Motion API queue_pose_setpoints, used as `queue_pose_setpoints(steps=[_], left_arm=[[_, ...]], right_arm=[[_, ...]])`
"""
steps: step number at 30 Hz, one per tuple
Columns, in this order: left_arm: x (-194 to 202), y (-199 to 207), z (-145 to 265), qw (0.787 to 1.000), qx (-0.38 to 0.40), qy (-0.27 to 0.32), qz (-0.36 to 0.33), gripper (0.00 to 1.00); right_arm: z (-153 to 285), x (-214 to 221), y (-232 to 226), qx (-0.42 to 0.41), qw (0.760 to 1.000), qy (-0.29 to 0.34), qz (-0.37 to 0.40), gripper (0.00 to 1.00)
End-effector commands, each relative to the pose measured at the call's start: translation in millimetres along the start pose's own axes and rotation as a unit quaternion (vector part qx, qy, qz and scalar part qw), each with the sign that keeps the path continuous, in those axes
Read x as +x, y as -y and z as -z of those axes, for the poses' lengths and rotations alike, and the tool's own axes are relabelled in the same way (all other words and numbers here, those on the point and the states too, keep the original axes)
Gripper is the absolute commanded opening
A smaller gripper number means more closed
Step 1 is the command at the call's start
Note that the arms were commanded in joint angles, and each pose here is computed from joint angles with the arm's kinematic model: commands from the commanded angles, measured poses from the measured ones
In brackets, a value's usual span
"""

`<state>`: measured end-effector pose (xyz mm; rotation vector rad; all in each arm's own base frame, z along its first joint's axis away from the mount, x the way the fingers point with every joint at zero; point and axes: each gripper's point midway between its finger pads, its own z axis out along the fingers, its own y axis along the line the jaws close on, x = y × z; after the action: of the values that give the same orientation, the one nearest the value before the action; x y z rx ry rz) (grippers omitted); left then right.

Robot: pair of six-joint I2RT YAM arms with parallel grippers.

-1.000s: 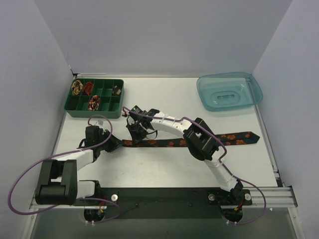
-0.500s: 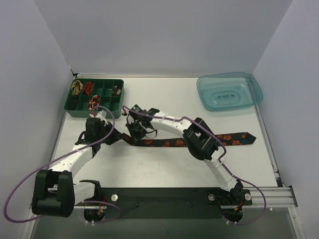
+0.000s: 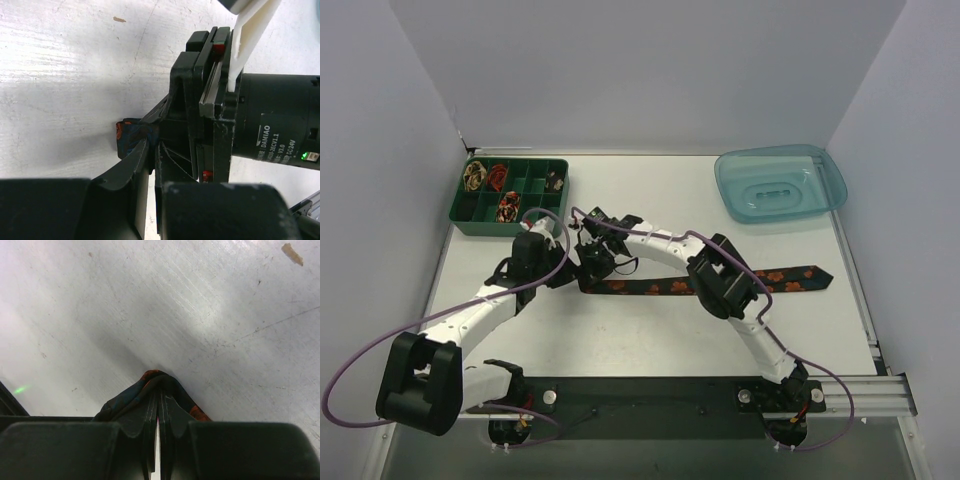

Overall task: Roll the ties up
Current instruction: Roll the tie at the center of the board.

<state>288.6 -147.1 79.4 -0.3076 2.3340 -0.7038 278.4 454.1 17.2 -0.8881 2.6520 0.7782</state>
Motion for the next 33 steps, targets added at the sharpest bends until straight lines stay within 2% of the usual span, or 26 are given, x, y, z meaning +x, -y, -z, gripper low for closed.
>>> queue_pose_setpoints(steps=[1,10,23,33], left_arm=[[-22,18,0,0.999,0.016,0.029,-0.012,0.00],[-22,18,1,0.999,0.017,0.031,-0.012,0.00],[-26,21,9,0.999,0.017,0.041,-0.022,0.00],[-30,-1,23,0.996,-0.055,0.038,-0.050,0.00]], right_arm=[[-3,1,-7,-0.036,0.999,-0.005,-0.030,0.00],[-2,1,-17,-0.080,0.995,-0.002,-0.063,0.00],[5,-9,-17,-0.094,0.992,0.007,-0.087,0.00],[77,-47,-17,-0.143,0.981,0.068,-0.114,0.00]])
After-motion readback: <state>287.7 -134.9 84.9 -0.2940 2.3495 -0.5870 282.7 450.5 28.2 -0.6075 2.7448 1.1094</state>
